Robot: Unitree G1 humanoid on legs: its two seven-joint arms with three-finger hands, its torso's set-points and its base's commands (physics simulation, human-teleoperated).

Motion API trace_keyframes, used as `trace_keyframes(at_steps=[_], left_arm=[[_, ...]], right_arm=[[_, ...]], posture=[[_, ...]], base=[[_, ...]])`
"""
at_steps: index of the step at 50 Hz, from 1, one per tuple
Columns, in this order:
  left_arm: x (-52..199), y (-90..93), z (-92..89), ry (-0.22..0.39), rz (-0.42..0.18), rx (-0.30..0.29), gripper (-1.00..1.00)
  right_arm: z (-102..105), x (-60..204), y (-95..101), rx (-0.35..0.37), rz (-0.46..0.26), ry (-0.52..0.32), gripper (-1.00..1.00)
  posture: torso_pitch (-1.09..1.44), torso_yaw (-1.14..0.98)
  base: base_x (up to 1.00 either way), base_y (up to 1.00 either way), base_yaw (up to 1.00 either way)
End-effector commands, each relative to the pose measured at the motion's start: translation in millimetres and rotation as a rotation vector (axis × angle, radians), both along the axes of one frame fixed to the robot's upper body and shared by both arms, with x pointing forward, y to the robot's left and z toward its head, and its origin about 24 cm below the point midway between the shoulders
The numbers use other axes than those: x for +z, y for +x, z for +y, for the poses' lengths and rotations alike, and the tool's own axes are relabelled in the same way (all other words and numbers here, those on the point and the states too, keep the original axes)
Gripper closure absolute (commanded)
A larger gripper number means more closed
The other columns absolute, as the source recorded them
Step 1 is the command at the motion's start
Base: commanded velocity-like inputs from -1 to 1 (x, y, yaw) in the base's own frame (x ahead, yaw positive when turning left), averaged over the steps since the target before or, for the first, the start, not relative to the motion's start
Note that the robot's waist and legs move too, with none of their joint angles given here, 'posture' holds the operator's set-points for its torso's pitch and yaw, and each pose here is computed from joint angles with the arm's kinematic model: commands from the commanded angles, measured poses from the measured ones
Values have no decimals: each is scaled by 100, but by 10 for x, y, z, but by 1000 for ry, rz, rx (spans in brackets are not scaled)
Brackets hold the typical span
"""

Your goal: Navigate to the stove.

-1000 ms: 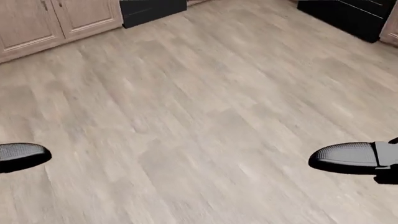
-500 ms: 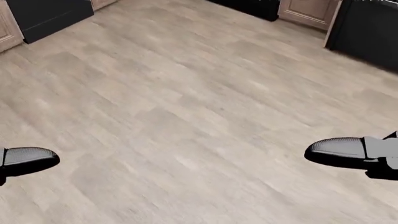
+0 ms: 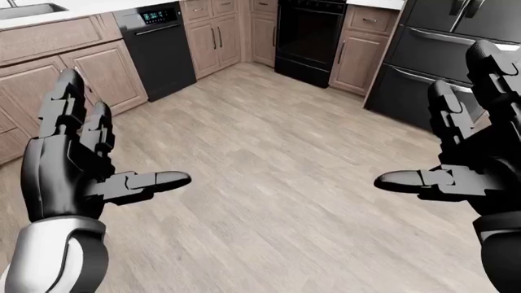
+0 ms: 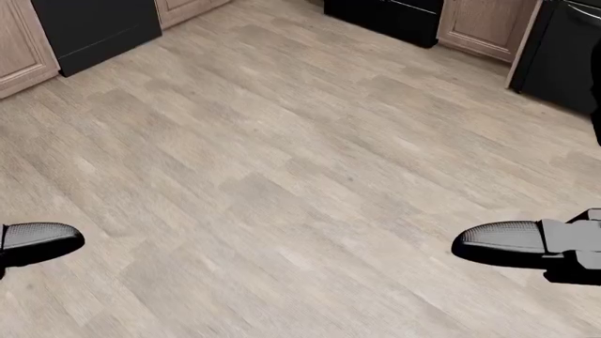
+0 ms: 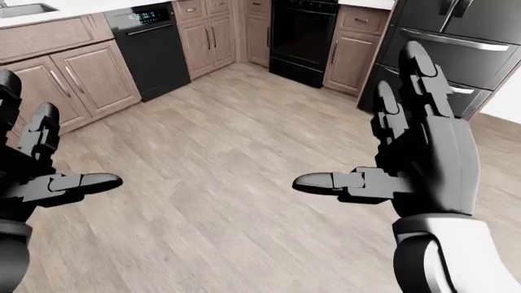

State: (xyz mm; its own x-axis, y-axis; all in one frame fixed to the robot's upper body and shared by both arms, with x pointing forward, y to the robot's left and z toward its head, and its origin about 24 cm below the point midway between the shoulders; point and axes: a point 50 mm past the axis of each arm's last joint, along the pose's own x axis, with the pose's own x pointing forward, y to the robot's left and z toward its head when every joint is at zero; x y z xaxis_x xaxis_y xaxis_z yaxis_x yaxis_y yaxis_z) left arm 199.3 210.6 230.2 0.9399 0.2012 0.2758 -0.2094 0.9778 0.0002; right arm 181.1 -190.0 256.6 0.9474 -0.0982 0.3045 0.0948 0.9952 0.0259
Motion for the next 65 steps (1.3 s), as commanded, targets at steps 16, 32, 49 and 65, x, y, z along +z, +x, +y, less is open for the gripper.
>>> trace_keyframes(at_steps=[16,32,49,65], left_arm=[[105,-34,-49,25,-79,-18,-100],[81,-24,-52,26,-71,-17,-100],[79,-23,-47,25,-69,-17,-100],[69,-20,-51,25,-70,-16,-100]], right_arm=[[-47,94,-24,-38,-65,-1,-100],[-39,62,-10,-33,-57,-4,-100],[-41,65,-14,-34,-55,-2,-100],[-50,54,-10,-38,-53,-3,-100]], posture=[[0,0],[0,0],[0,0],[0,0]], base=[[16,0,0],[16,0,0],[16,0,0],[16,0,0]])
